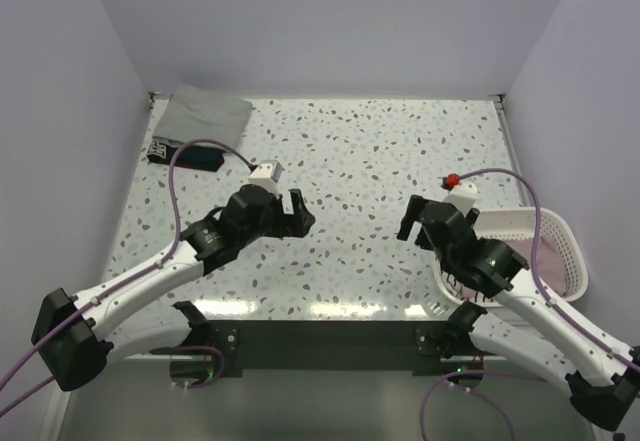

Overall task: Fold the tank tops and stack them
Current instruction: Grab the tank top from the pile

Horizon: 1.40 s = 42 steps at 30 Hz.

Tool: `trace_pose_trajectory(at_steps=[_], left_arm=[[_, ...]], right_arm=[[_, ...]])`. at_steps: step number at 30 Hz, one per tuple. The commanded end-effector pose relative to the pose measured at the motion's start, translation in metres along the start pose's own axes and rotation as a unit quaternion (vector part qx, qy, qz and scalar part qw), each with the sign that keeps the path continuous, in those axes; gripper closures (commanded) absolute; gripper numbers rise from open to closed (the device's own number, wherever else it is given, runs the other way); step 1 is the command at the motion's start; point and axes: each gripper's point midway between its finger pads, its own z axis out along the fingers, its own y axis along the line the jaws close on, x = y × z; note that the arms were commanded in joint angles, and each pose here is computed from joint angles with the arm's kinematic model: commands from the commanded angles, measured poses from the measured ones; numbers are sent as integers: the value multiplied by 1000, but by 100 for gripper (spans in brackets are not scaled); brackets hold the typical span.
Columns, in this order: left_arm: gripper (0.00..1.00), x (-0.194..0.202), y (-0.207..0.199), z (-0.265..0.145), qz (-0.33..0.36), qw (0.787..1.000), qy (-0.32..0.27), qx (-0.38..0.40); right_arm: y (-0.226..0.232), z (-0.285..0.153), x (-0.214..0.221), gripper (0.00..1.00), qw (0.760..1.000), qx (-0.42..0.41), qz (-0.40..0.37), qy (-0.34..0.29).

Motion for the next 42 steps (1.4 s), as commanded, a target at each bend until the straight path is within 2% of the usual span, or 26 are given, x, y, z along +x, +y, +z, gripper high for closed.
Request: trace_pose_trajectory(at_steps=[1,6,9,11,12,14,15,17,18,20,23,27,29,30,31,36,42], left_arm=[[0,-31,-24,-12,2,998,-38,44],[0,-30,-18,-14,15,999,-24,23],[0,-22,-20,-17,14,999,-6,33],[0,-19,-25,-22,10,999,-3,51],[0,-17,-28,-23,10,998,1,62],[0,-18,-31,-27,9,997,2,70],[0,-16,-32,-27,10,997,7,73],[0,-18,-36,-30,12,997,9,80],[0,-18,-36,-31,15,996,11,81],[0,-19,-37,-32,17,997,12,81],[0,-16,-36,-32,23,996,20,81],[0,-10,-36,-33,23,995,25,91],[0,-5,-38,-35,24,994,31,100],[0,-5,-37,-35,25,994,33,98],[0,-5,-37,-37,25,994,31,100],[0,-2,-32,-41,33,994,34,94],[0,2,-31,-39,39,994,42,93]], right_arm=[[-11,-8,-13,1,999,31,11,-15],[-19,-17,-25,1,997,73,21,-6],[-26,-16,-35,1,991,130,4,1],[-46,-12,-35,1,980,198,-11,23],[-59,-11,-43,1,974,226,14,29],[-73,-4,-45,1,969,241,30,52],[-98,-3,-51,1,957,278,67,52],[-116,-1,-51,1,949,292,96,70],[-139,0,-50,1,934,324,127,81],[-156,1,-40,1,918,342,163,114],[-187,1,-18,1,880,399,214,146],[-224,-7,-3,1,834,480,242,124],[-237,-1,-1,4,824,493,257,112],[-247,-3,4,5,811,512,259,111],[-252,3,4,9,810,513,265,101],[-263,13,28,11,794,524,282,121],[-266,19,54,15,790,525,294,120]])
